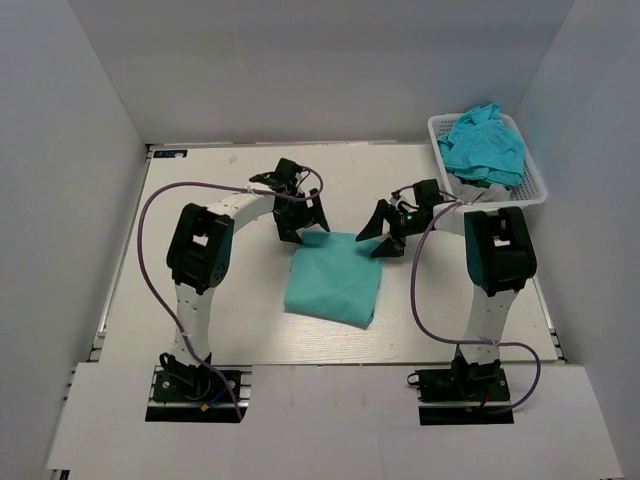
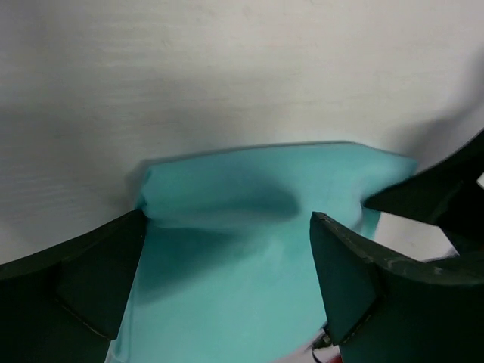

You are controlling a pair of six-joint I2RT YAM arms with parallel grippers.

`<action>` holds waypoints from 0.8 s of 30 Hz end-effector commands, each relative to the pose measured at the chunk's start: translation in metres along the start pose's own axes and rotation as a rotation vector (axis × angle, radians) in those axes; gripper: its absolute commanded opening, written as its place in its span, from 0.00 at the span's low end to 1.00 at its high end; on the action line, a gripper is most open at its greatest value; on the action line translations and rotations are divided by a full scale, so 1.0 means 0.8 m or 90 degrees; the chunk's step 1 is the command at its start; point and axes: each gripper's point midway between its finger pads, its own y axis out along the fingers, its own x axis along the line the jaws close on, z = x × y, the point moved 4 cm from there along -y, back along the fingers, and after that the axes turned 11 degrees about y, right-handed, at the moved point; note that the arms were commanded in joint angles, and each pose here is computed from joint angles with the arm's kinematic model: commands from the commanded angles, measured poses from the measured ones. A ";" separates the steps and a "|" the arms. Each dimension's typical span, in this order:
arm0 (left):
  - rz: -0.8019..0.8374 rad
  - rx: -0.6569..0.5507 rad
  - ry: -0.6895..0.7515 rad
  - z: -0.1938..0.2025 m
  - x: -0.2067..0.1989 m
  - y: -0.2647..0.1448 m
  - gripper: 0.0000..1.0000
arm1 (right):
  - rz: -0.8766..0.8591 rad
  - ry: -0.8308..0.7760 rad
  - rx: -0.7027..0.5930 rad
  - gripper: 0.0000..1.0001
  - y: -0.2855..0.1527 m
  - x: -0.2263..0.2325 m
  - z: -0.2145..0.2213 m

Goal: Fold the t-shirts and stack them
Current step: Put the neatly folded tshirt into the corner of the board with the left arm

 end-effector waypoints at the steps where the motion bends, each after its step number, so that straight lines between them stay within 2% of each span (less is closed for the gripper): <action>1: -0.018 -0.005 0.001 0.001 0.008 0.009 1.00 | -0.053 -0.025 0.003 0.90 0.010 -0.007 -0.010; 5: -0.030 0.012 -0.011 0.005 0.019 0.013 1.00 | -0.046 -0.016 0.010 0.90 0.018 -0.028 -0.012; 7: -0.030 -0.010 0.003 -0.002 0.019 -0.004 1.00 | -0.034 -0.017 0.011 0.90 0.012 -0.025 -0.011; 9: -0.038 -0.053 0.029 -0.023 0.009 -0.024 1.00 | -0.041 -0.090 -0.021 0.90 -0.006 0.008 -0.021; 11: -0.062 -0.101 0.053 -0.043 -0.004 -0.056 1.00 | -0.002 -0.126 -0.062 0.90 -0.027 0.033 -0.025; 15: -0.099 -0.166 0.076 -0.053 -0.014 -0.107 1.00 | 0.043 -0.196 -0.129 0.90 -0.070 0.074 -0.020; 16: -0.114 -0.170 0.074 -0.050 -0.010 -0.116 1.00 | 0.046 -0.214 -0.137 0.90 -0.085 0.090 -0.007; 19: -0.146 -0.184 0.077 -0.035 0.002 -0.137 1.00 | 0.072 -0.229 -0.119 0.90 -0.096 0.089 0.028; 24: -0.106 -0.124 0.108 0.019 0.014 -0.107 1.00 | 0.108 -0.235 -0.152 0.90 -0.118 0.075 0.066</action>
